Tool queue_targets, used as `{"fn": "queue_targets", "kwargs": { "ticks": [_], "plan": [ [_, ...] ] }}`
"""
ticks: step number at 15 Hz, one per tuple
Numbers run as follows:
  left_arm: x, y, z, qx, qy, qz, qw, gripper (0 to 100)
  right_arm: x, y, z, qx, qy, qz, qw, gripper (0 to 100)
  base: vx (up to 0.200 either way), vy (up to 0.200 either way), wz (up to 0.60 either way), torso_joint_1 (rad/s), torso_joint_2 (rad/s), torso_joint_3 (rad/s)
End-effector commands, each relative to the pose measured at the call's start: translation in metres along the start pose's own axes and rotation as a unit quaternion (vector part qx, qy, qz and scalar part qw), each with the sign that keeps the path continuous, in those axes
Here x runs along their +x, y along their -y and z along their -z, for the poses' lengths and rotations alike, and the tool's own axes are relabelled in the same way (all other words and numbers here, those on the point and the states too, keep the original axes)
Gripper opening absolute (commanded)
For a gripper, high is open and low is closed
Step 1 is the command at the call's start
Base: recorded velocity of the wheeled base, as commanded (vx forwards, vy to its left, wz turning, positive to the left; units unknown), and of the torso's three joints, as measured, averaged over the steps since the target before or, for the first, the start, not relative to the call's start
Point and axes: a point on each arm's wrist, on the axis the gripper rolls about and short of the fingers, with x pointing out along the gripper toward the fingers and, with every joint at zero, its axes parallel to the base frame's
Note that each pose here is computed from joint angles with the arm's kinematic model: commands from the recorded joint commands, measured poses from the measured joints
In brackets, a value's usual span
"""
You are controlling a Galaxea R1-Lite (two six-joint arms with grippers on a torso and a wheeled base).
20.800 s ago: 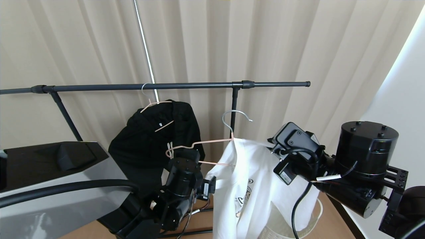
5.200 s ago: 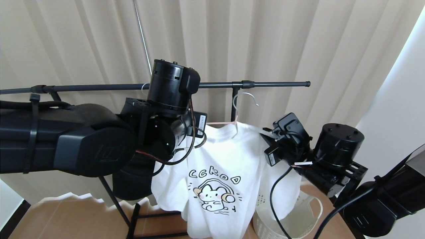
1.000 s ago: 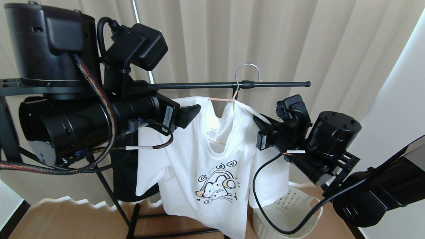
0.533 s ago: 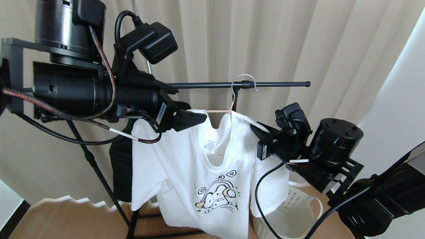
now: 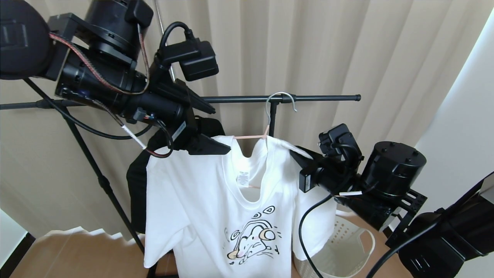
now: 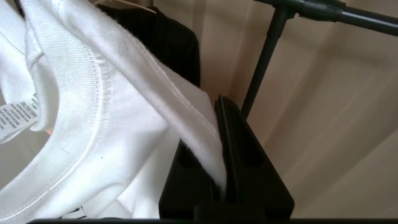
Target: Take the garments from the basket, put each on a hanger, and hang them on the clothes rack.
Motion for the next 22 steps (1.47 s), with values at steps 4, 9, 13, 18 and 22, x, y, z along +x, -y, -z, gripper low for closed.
{"fn": "queue_targets", "kwargs": {
  "ticks": [4,9,13,18,22],
  "plan": [
    [0.034,-0.002,0.008,-0.002,-0.021,0.031,0.9993,100,-0.001,-0.001,0.000,-0.001,0.000,-0.001,1.0000,0,0.000,0.000,0.00,0.000,0.00,0.000],
    [0.042,-0.003,0.016,-0.014,-0.010,0.061,0.9980,100,-0.003,-0.001,-0.001,-0.003,0.012,-0.007,0.9999,0,0.000,0.000,0.00,0.000,0.00,0.000],
    [0.048,-0.004,0.018,-0.018,-0.013,0.066,0.9975,100,-0.003,-0.001,-0.002,-0.006,0.013,-0.007,0.9999,0,0.000,0.000,0.00,0.000,0.00,0.000],
    [0.050,-0.001,0.020,-0.022,0.001,0.089,0.9957,100,-0.009,-0.006,-0.009,-0.006,0.024,-0.015,0.9996,0,0.000,0.000,0.00,0.000,0.00,0.000],
    [0.050,0.001,0.024,-0.025,-0.005,0.096,0.9950,100,-0.012,-0.005,-0.015,-0.005,0.032,-0.014,0.9994,0,0.000,0.000,0.00,0.000,0.00,0.000]
  ]
}}
